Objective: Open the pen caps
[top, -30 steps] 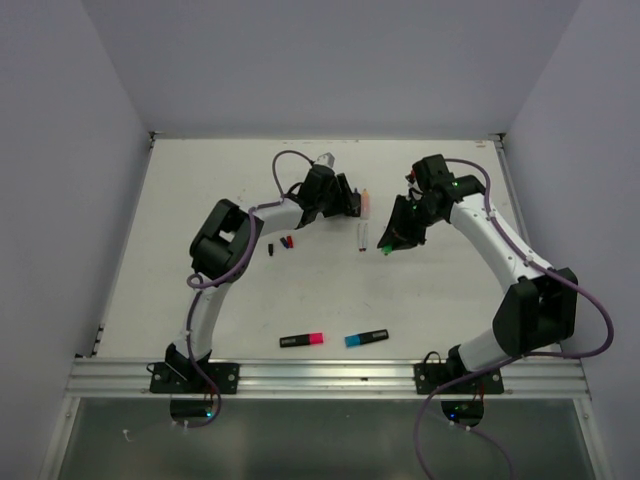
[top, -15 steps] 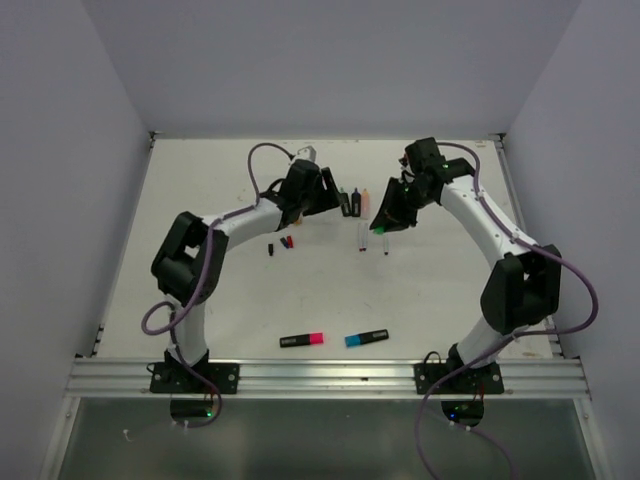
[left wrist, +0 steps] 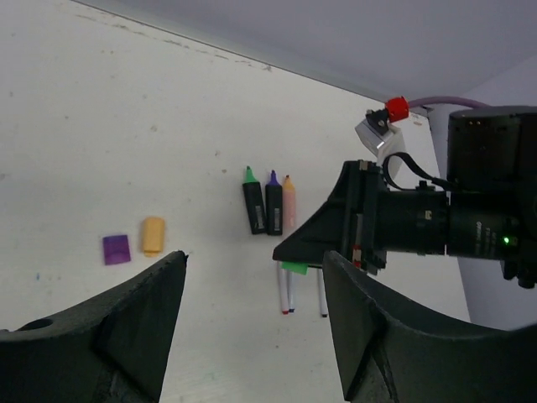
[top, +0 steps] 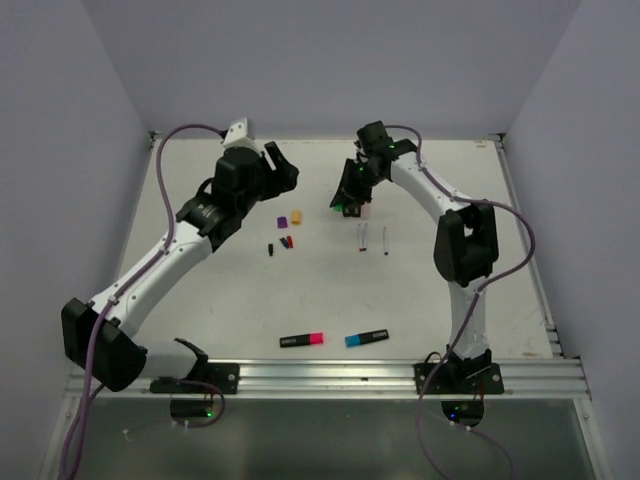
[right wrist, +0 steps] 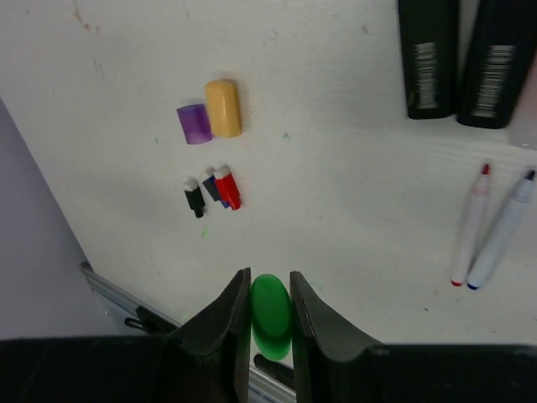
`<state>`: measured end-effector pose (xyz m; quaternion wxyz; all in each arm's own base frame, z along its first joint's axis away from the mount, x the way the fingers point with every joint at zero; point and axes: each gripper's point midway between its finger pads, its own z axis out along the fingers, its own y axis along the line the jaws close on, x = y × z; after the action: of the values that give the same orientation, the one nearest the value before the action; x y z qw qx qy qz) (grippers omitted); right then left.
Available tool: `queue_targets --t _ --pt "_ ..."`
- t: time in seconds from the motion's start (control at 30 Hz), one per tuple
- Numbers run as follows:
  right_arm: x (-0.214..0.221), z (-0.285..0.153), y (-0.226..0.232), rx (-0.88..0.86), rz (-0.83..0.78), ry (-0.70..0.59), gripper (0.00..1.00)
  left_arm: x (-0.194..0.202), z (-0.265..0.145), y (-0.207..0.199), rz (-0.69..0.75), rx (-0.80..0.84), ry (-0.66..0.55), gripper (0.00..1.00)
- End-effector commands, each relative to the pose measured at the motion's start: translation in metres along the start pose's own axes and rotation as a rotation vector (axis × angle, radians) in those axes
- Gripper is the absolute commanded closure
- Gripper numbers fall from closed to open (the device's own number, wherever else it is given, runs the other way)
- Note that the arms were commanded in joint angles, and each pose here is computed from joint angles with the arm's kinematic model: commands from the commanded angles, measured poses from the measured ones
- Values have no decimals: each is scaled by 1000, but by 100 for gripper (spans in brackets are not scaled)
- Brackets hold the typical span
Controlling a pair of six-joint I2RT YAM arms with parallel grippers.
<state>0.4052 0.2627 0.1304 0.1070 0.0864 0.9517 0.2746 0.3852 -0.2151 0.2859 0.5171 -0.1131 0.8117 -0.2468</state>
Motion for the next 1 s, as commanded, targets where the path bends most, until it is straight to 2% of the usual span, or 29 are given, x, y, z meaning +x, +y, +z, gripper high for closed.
queue_targets --t 0.0,0.23,0.47,0.6,0.97 --pt "-11 15 48 -78 -51 -38 100 11 -28 38 63 -127 33 30" --pt "10 75 96 -121 -107 19 100 -6 -85 54 36 -158 -28 28" --pt "54 122 138 -183 -238 53 100 -2 -107 62 -11 -157 -40 27" --pt "59 138 140 -164 -290 21 100 10 -109 66 -31 -155 -11 27" --pt "49 167 136 -123 -278 -38 100 15 -116 67 -53 -140 2 27"
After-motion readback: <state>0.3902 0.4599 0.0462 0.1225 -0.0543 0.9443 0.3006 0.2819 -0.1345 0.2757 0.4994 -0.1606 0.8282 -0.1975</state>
